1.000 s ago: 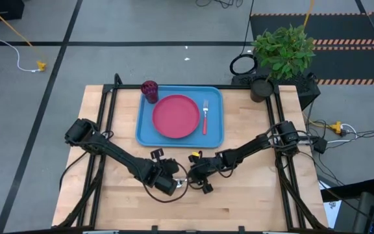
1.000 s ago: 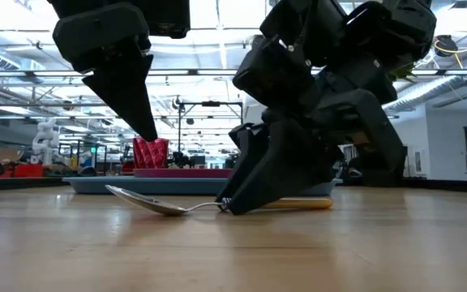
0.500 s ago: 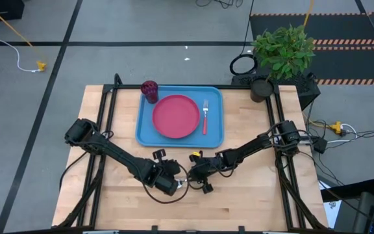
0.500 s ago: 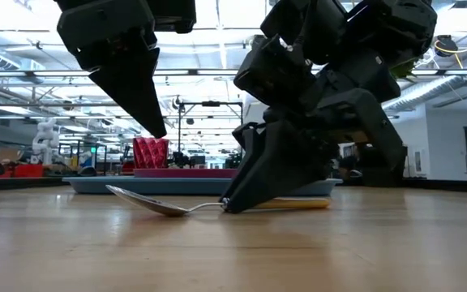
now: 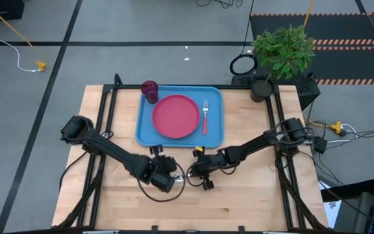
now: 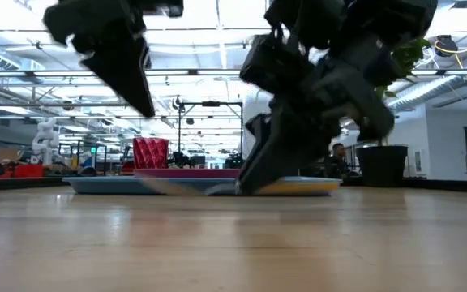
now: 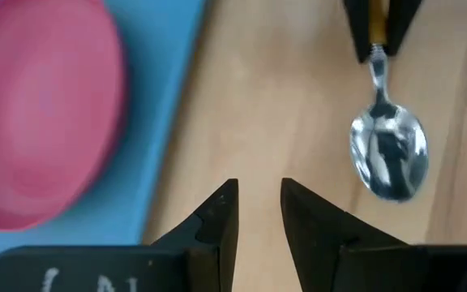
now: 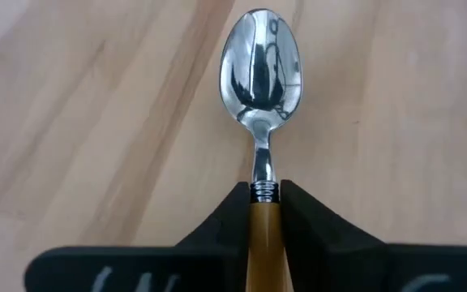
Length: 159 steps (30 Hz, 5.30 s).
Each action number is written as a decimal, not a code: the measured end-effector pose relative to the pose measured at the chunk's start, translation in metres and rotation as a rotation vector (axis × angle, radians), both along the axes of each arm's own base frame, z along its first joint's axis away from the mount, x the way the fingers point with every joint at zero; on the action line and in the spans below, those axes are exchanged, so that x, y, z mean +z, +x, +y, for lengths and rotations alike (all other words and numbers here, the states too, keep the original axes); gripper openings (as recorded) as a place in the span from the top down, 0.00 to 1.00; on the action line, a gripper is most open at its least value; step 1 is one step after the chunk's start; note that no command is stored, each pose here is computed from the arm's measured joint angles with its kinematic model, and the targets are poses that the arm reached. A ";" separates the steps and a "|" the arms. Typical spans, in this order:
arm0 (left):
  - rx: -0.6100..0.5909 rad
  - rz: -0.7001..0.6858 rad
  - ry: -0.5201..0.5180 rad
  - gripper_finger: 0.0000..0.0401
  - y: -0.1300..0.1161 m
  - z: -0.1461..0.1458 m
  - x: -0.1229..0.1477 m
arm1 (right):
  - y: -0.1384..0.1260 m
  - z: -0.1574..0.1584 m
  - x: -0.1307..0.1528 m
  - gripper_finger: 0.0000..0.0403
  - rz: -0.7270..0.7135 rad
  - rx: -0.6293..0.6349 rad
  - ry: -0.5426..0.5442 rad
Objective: Pick and place plate/cup/fork/spoon on tray
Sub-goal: Put the yellow spoon on the blue tray to the right of the pink fork, then return to Home Position
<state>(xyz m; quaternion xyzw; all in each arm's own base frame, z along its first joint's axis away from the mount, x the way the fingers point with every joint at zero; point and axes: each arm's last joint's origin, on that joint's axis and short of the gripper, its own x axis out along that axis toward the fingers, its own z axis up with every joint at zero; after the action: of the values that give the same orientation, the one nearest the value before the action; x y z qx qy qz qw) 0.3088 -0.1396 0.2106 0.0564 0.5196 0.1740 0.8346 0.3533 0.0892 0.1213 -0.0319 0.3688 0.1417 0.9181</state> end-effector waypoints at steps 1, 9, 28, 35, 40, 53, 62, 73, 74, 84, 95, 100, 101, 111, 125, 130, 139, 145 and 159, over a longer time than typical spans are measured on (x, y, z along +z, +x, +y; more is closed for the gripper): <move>0.005 -0.022 0.012 0.76 -0.002 0.002 0.006 | -0.001 -0.001 0.005 0.91 0.002 -0.018 0.004; 0.045 -0.117 0.055 0.76 -0.025 0.001 0.038 | -0.017 -0.014 0.050 0.90 -0.030 -0.202 -0.045; -0.012 -0.131 0.111 0.76 -0.039 -0.016 0.040 | -0.083 -0.134 0.070 0.90 -0.242 -1.026 -0.087; -0.033 -0.114 0.150 0.76 -0.035 -0.009 0.040 | -0.099 -0.159 0.051 0.90 -0.340 -1.196 0.029; -0.031 -0.103 0.161 0.76 -0.032 -0.004 0.040 | -0.099 -0.161 0.051 0.90 -0.479 -1.224 0.122; -0.043 -0.141 0.156 0.76 -0.021 0.002 0.042 | -0.091 -0.159 0.038 0.90 -0.502 -1.265 0.237; -0.094 -0.167 0.165 0.76 -0.016 0.001 0.044 | -0.089 -0.151 0.036 0.90 -0.470 -1.240 0.238; -0.080 -0.179 0.159 0.76 -0.012 0.005 0.045 | -0.089 -0.114 0.033 0.90 -0.531 -1.356 0.224; -0.081 -0.178 0.160 0.76 -0.012 0.005 0.045 | -0.089 -0.110 0.034 0.90 -0.549 -1.374 0.221; -0.128 -0.256 0.152 0.76 -0.003 0.002 0.050 | -0.065 -0.099 0.027 0.90 -0.567 -1.433 0.142; -0.170 -0.284 0.158 0.76 0.001 0.000 0.052 | -0.063 -0.128 0.011 0.90 -0.463 -1.604 0.064; -0.169 -0.292 0.155 0.76 0.002 0.000 0.053 | -0.067 -0.135 0.007 0.90 -0.440 -1.657 0.070; -0.169 -0.292 0.155 0.76 0.002 0.000 0.053 | -0.068 -0.135 0.007 0.90 -0.437 -1.669 0.076; -0.193 -0.318 0.151 0.76 0.005 -0.002 0.055 | -0.065 -0.135 -0.017 0.90 -0.384 -1.688 0.129; -0.197 -0.312 0.145 0.76 0.005 0.000 0.055 | -0.065 -0.145 -0.029 0.91 -0.348 -1.713 0.138; -0.197 -0.312 0.145 0.76 0.005 0.000 0.055 | -0.062 -0.149 -0.037 0.91 -0.338 -1.709 0.157; -0.197 -0.313 0.144 0.76 0.005 0.000 0.055 | -0.062 -0.150 -0.037 0.90 -0.359 -1.715 0.159; -0.197 -0.313 0.144 0.76 0.005 0.000 0.055 | -0.061 -0.150 -0.037 0.88 -0.359 -1.715 0.163; -0.195 -0.313 0.143 0.76 0.005 0.000 0.055 | -0.061 -0.146 -0.031 0.79 -0.341 -1.674 0.188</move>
<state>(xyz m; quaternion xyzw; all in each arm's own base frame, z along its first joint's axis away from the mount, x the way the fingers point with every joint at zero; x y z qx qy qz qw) 0.3142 -0.1399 0.2656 0.1379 0.3618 0.1353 0.9120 0.2923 -0.0565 0.0908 0.3059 0.1145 -0.5590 0.7621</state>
